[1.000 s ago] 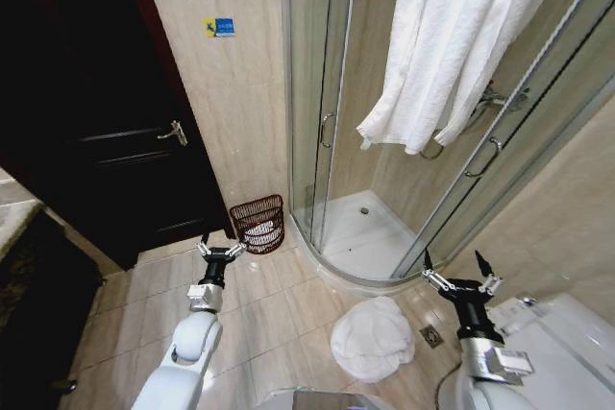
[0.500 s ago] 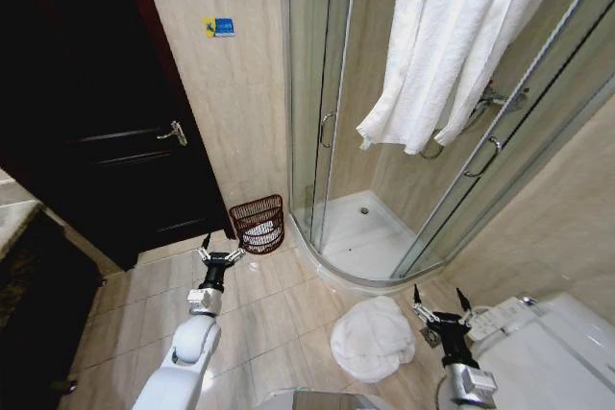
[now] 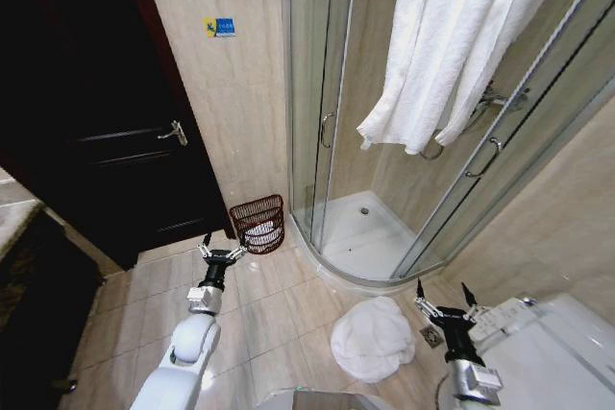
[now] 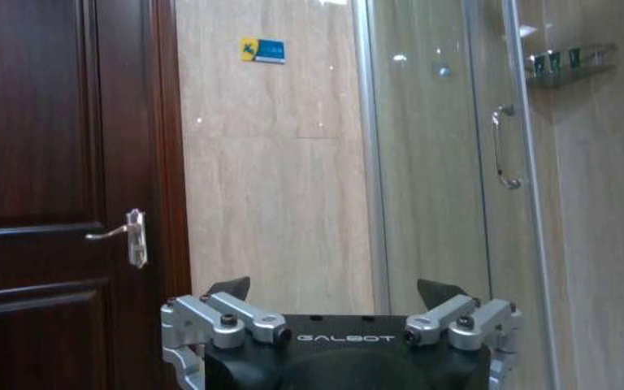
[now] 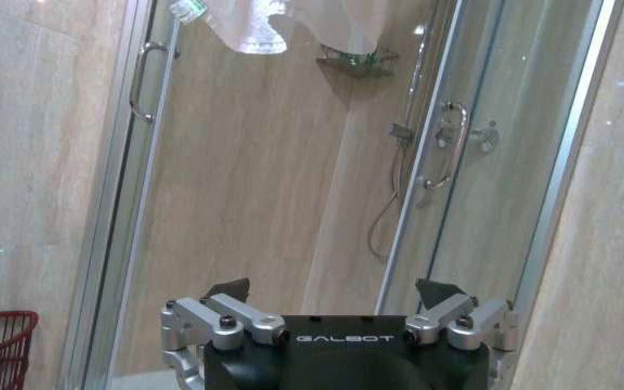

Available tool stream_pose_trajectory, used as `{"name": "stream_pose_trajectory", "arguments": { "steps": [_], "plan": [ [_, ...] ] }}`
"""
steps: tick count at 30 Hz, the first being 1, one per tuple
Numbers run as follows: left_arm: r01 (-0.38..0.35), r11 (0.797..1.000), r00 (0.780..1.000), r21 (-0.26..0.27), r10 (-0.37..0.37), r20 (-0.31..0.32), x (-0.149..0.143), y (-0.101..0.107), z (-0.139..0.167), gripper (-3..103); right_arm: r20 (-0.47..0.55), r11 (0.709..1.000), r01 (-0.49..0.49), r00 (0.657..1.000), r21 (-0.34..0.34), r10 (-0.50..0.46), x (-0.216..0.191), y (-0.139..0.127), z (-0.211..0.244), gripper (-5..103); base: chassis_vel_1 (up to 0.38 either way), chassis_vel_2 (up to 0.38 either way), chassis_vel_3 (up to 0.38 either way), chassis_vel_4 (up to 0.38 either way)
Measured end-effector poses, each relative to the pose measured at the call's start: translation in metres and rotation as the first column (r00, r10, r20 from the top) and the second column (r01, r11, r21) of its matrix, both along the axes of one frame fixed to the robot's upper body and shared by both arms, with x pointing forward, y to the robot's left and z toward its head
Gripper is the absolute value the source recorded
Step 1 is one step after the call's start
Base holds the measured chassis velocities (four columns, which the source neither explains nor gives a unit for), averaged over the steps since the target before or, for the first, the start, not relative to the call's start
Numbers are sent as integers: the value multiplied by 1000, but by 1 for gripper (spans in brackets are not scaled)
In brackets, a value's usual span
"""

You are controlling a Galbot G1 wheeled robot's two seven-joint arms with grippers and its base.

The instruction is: Discard the used towel into the hamper.

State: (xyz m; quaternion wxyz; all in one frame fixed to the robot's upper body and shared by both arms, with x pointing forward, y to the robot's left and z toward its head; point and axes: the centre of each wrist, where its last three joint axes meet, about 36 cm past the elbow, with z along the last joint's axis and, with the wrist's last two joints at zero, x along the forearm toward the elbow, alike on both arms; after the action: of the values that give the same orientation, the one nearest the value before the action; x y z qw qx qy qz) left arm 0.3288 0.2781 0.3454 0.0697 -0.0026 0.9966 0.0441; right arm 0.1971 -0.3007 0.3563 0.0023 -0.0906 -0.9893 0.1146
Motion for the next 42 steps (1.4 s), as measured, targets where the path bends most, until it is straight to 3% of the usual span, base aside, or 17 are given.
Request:
{"name": "stream_pose_trajectory", "arguments": {
  "steps": [12, 42],
  "plan": [
    [-1, 1000, 1000, 1, 1, 0, 0, 0, 0, 100, 7, 999, 9, 1000, -48, -8, 2, 0, 12, 100, 0, 0, 0, 0],
    [-2, 1000, 1000, 1, 2, 0, 0, 0, 0, 100, 5, 999, 10, 1000, -49, -9, 2, 0, 12, 100, 0, 0, 0, 0]
  ]
}}
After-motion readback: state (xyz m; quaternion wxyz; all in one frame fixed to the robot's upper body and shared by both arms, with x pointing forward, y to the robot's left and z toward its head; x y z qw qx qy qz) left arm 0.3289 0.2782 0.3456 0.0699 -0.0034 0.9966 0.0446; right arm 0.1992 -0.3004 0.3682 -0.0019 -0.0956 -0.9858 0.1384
